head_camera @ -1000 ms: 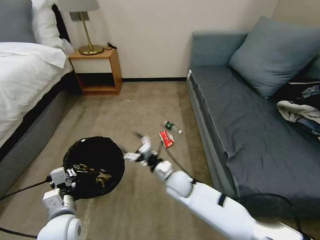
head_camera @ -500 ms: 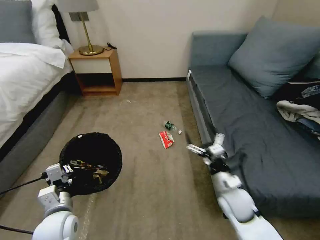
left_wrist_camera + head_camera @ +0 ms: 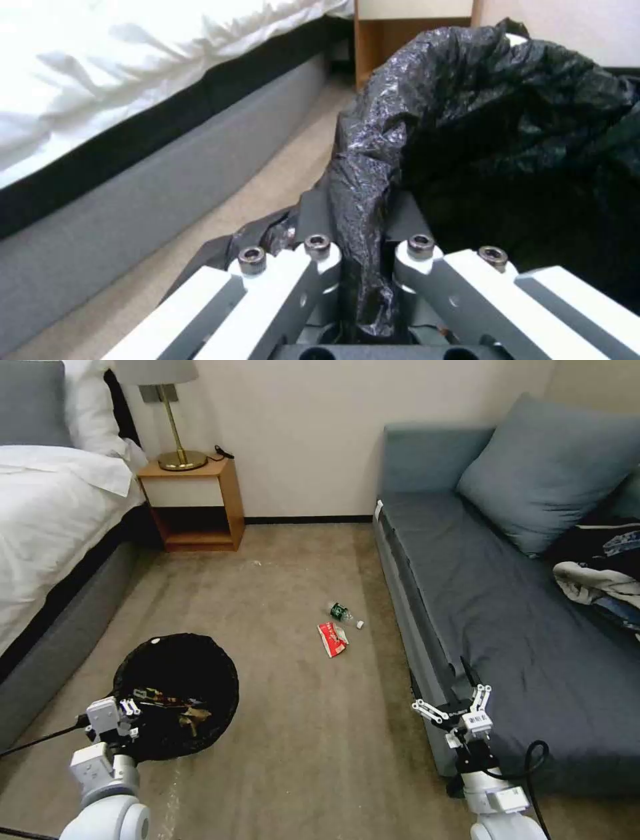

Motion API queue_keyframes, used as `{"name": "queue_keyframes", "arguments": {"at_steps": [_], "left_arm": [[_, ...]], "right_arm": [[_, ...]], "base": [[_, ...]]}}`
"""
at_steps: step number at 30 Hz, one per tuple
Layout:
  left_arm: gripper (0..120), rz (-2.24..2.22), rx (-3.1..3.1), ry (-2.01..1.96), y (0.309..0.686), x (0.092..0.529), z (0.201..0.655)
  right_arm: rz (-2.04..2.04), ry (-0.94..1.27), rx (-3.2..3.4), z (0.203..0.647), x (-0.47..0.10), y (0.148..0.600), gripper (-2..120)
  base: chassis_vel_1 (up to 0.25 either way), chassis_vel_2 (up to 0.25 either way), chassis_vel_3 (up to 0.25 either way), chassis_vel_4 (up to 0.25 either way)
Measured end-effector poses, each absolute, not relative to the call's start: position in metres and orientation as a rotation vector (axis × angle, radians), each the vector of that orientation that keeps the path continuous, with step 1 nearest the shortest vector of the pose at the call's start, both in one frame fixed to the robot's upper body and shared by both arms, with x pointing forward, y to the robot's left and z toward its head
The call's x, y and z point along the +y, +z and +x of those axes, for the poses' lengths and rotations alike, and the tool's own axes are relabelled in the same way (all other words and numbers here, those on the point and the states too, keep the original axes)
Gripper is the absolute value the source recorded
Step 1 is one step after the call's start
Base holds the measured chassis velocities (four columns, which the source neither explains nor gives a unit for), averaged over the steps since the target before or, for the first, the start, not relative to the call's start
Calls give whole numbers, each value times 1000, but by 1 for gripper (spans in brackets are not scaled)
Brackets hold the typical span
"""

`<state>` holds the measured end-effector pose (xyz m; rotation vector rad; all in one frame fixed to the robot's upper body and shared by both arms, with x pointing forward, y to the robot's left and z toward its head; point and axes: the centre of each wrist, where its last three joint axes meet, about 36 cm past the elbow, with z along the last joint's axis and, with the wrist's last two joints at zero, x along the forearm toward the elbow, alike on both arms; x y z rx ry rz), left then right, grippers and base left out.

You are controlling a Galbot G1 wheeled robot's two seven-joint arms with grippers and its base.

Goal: Pick up the trash bin, then pick up the garbage on the floor and place it into the trash bin.

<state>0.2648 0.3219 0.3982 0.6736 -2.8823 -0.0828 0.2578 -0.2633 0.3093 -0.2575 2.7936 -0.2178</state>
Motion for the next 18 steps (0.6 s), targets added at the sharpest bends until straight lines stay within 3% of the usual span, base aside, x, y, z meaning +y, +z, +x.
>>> {"name": "queue_keyframes", "arguments": {"at_steps": [10, 18], "left_arm": [[5, 690, -2893, -104, 399, 321, 259], [5, 691, -2892, -92, 398, 324, 260]], "right_arm": [[-309, -207, 2779, 260, -259, 311, 100], [-341, -209, 2783, 266, -251, 308, 100]], "base": [[-68, 70, 69, -63], [-229, 233, 229, -234]]}}
